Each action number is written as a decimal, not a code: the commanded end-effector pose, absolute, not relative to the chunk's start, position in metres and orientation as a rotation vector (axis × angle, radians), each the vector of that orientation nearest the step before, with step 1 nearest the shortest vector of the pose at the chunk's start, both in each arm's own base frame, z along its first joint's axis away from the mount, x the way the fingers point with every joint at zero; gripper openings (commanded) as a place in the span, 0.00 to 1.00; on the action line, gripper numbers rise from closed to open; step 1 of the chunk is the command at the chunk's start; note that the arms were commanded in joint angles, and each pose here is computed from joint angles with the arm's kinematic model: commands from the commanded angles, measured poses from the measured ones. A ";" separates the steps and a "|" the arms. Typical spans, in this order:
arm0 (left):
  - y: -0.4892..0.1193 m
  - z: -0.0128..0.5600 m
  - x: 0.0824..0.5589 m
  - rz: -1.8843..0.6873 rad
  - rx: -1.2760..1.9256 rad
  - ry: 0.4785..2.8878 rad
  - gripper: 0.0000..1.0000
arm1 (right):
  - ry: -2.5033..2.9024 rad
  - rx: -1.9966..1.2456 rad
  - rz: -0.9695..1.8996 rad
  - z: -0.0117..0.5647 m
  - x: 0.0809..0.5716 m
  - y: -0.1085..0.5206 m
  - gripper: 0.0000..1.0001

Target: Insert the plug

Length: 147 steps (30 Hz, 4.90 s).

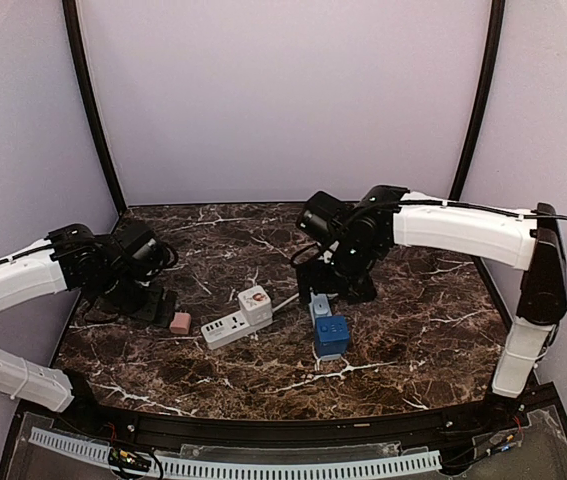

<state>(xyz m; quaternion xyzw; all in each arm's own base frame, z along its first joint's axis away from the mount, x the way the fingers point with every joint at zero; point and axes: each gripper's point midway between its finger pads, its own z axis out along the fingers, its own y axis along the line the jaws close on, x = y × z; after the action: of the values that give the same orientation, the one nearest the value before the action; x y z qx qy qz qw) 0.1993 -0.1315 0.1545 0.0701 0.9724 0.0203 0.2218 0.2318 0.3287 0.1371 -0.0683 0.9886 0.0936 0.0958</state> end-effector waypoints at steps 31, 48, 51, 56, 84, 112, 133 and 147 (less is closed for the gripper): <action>-0.145 0.049 0.264 0.044 0.271 3.283 0.71 | 2.818 -0.184 0.397 0.202 0.214 0.294 0.98; -0.149 0.034 0.274 0.036 0.231 3.301 0.59 | 2.827 -0.168 0.439 0.200 0.214 0.303 0.99; -0.148 0.032 0.274 0.046 0.227 3.304 0.53 | 2.830 -0.161 0.442 0.200 0.214 0.304 0.98; -0.147 0.034 0.275 0.051 0.223 3.297 0.44 | 2.822 -0.140 0.456 0.204 0.214 0.304 0.99; -0.227 0.268 0.276 -1.111 -0.302 2.628 0.01 | 2.097 -0.147 1.016 0.352 0.235 0.376 0.99; -0.230 0.300 0.268 -1.688 -1.086 2.267 0.01 | 2.021 -0.143 0.903 0.336 0.212 0.477 0.80; -0.236 0.295 0.267 -1.705 -1.114 2.289 0.01 | 2.090 -0.274 0.875 0.314 0.222 0.524 0.66; -0.242 0.300 0.268 -1.738 -1.108 2.292 0.01 | 2.102 -0.252 0.857 0.305 0.242 0.528 0.52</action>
<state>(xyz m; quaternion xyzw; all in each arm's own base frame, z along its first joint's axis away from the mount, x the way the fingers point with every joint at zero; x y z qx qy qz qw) 0.2693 -0.2371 0.2888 -0.3719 0.7484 -0.5483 0.0319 0.2358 0.5258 0.3053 -0.1031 0.8363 0.3404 0.4172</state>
